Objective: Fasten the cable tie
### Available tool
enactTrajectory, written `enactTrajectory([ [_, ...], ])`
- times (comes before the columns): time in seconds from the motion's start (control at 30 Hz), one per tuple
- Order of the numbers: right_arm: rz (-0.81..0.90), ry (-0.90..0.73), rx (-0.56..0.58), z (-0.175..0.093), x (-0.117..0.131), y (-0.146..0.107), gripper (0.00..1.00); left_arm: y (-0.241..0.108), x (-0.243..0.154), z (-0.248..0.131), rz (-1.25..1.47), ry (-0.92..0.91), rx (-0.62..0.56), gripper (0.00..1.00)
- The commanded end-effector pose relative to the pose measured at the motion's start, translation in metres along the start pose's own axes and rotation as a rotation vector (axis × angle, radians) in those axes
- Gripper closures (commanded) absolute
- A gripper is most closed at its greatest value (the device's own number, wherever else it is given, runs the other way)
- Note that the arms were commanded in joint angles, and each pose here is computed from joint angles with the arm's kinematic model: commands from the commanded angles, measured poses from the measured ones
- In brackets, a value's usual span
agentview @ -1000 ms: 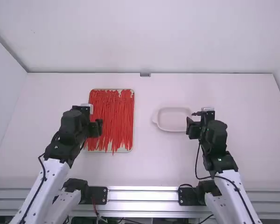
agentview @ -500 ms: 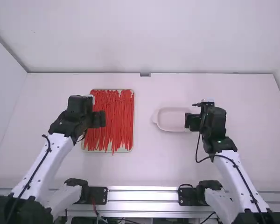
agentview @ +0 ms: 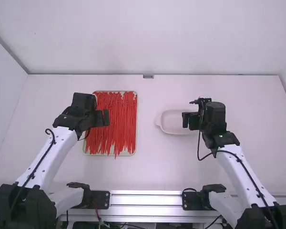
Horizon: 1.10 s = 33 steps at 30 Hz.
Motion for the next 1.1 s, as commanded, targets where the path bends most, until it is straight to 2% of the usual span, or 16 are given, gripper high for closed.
enactTrajectory([
  [0.0, -0.009, 0.012, -0.022, -0.002, 0.004, 0.011, 0.02, 0.011, 0.000, -0.006, -0.010, 0.008, -0.031, 0.01],
  [0.23, -0.026, 0.098, -0.039, -0.003, 0.013, 0.014, 0.02, 0.014, -0.001, -0.005, 0.011, -0.039, -0.041, 0.01],
  [0.53, -0.029, 0.090, -0.035, -0.003, 0.013, 0.013, 0.02, 0.029, 0.005, -0.006, -0.037, -0.067, -0.060, 0.01],
  [0.77, -0.028, 0.093, -0.032, -0.003, 0.013, 0.013, 0.02, 0.049, -0.005, 0.006, 0.004, -0.068, 0.030, 0.01],
  [1.07, -0.028, 0.092, -0.027, -0.003, 0.013, 0.012, 0.02, 0.072, -0.010, 0.052, 0.002, -0.051, 0.149, 0.01],
])
Point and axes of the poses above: each hand's point on the last joint's axis, 136 mm out from that joint toward the fingers, its own z axis out along the fingers, its own x axis along the line the jaws close on, y = z × x, the point moved 6 cm from there along -z, back along the fingers, and after that the axes turned 3 degrees about z, right-handed, at the moved point
